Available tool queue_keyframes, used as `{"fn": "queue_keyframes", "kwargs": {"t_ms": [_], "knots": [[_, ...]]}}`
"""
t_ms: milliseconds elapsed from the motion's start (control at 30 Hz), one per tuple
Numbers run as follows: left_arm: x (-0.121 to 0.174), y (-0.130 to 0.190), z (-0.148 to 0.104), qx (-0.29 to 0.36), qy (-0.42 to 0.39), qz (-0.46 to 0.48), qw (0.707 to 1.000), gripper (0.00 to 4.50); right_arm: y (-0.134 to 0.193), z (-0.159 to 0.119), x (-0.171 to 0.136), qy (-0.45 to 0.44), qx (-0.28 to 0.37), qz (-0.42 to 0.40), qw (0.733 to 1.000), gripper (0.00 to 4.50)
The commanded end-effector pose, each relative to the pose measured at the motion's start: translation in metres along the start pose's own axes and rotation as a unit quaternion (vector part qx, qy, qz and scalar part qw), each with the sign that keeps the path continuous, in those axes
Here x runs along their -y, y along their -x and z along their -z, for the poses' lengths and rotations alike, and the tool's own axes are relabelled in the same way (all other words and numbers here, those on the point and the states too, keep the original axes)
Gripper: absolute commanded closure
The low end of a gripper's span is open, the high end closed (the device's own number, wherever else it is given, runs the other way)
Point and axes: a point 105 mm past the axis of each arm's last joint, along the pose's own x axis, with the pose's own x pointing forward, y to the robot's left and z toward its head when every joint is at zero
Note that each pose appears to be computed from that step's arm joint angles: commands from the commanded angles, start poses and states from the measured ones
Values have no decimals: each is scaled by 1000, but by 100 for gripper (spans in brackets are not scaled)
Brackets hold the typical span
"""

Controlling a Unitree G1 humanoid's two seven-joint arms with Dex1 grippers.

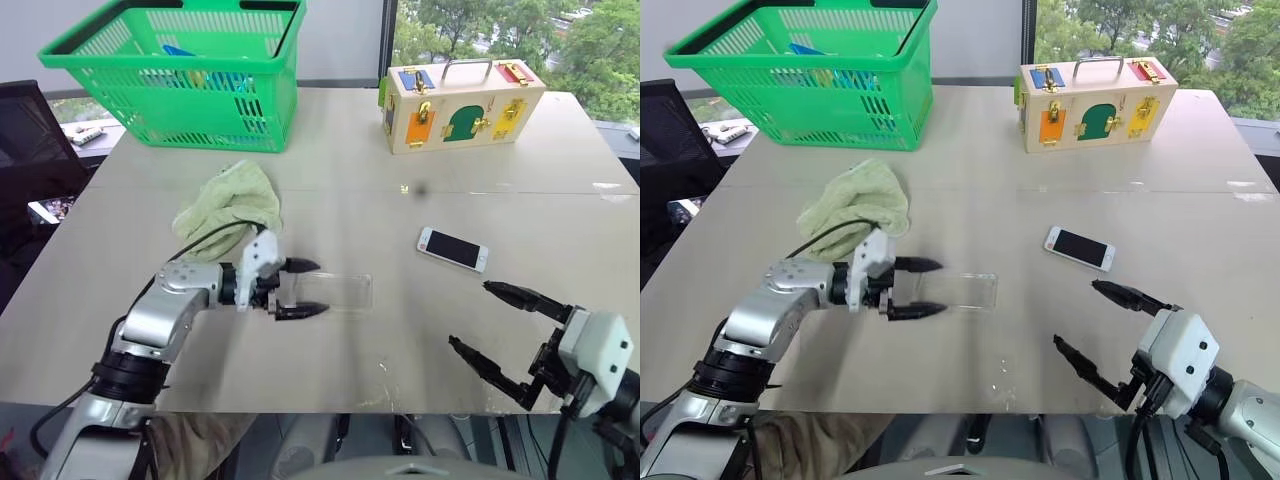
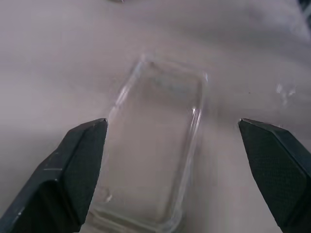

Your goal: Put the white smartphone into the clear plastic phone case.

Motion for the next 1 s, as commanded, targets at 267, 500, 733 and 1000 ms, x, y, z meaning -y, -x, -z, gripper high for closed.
{"fn": "queue_keyframes", "kwargs": {"t_ms": [267, 500, 733, 1000], "knots": [[8, -10, 14, -38, -39, 20, 998, 340, -2, -5, -6, 16, 4, 2, 1000, 0], [7, -27, -10, 0, -60, 36, 998, 446, -3, -3, -2, 22, -1, 10, 1000, 0], [9, -63, -36, 16, -63, 75, 995, 446, -4, 7, 25, 19, -45, 75, 996, 0], [11, -100, -43, -3, -79, 95, 992, 446, -15, 10, 36, 38, -68, 86, 993, 0]]}}
